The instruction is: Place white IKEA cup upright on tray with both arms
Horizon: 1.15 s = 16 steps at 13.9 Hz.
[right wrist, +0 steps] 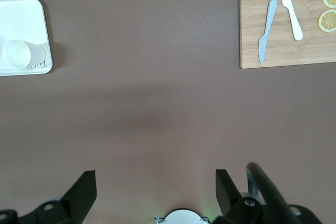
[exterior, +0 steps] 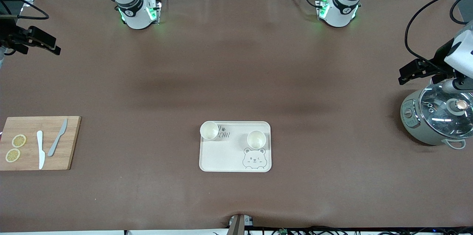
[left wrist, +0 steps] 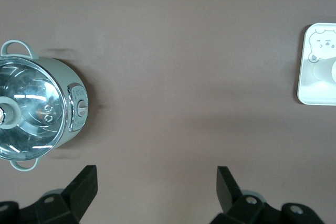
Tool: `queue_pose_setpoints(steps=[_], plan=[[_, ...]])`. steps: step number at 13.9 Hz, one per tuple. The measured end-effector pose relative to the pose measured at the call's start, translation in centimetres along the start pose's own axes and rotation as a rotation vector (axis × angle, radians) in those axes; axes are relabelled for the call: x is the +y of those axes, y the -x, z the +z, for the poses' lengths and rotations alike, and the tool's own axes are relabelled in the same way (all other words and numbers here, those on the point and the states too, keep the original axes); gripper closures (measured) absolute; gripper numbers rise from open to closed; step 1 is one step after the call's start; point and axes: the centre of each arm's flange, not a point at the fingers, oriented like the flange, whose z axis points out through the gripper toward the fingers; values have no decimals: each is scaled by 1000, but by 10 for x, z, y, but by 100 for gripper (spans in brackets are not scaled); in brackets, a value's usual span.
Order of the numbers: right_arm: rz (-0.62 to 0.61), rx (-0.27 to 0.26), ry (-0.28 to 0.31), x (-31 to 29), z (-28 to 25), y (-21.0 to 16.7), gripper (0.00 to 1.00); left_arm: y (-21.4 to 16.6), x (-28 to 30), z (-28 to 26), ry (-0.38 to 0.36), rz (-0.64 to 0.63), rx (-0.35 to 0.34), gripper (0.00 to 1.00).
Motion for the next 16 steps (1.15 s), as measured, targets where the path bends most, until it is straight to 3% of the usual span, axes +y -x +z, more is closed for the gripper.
queue_pose_setpoints(steps=[8,16], plan=[[1,-3,0,1,1,-1,0,35,16,-24,-22,17,31,0],[3,0,0,1,1,-2,0,33,15,-25,-20,16,34,0]])
